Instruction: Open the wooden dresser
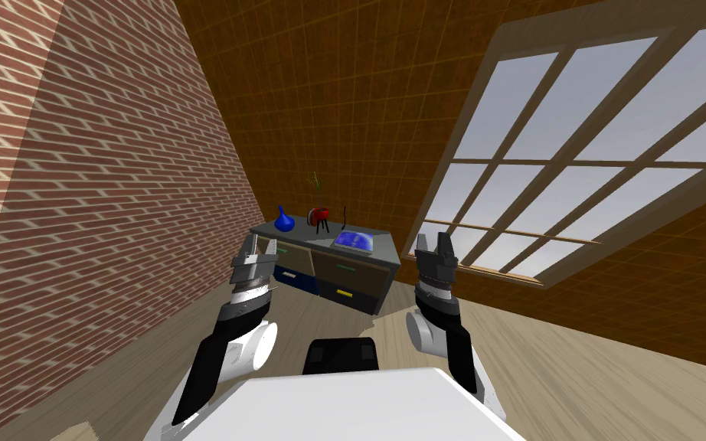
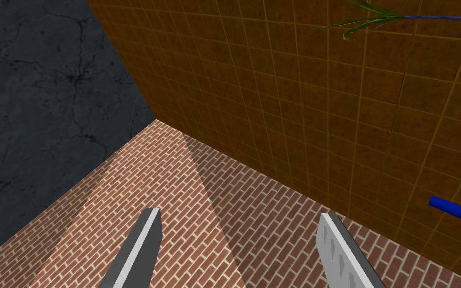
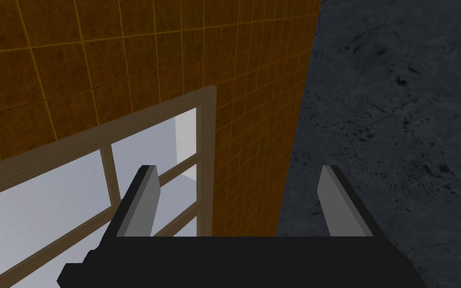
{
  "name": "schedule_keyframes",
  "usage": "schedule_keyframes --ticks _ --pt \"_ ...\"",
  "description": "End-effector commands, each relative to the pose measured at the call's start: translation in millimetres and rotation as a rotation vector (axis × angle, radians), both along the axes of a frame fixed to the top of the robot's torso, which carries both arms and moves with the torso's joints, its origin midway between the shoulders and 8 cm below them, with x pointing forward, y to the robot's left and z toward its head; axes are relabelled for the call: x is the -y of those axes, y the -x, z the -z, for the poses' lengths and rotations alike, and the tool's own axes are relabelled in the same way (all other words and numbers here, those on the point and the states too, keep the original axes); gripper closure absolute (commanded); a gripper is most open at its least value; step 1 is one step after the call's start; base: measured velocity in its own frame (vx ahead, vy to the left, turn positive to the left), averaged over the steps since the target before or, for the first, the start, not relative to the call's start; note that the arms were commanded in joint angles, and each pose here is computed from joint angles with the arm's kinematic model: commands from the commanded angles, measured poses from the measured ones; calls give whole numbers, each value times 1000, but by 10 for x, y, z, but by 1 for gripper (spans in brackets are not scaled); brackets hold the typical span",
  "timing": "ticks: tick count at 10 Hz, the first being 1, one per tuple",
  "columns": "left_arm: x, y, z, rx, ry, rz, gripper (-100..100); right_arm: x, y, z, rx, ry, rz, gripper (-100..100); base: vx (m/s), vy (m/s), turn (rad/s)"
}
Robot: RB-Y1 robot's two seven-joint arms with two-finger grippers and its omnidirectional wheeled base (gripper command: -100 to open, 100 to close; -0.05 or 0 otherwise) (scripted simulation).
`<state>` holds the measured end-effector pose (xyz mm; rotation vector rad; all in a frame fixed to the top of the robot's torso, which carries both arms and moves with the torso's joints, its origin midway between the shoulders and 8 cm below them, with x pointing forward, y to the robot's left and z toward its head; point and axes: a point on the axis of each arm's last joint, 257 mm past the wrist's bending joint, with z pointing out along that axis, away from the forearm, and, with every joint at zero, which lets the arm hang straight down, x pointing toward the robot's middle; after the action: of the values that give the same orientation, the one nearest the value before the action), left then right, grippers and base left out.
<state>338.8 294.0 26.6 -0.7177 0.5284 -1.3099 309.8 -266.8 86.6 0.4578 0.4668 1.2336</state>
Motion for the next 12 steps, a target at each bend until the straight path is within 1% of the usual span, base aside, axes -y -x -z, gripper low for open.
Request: schedule_keyframes --ticks 1,9,10,12 --pt "0 0 0 0 0 0 0 0 0 0 0 0 0 0 0 0 0" --pt "0 1 -2 0 0 0 0 0 1 -1 0 0 0 0 0 0 0" --pt "61 -46 43 -19 -43 25 -100 0 1 -1 0 0 0 0 12 -3 -18" --pt "134 -129 147 -54 -94 54 -100 0 0 1 0 0 0 0 14 -8 -30"
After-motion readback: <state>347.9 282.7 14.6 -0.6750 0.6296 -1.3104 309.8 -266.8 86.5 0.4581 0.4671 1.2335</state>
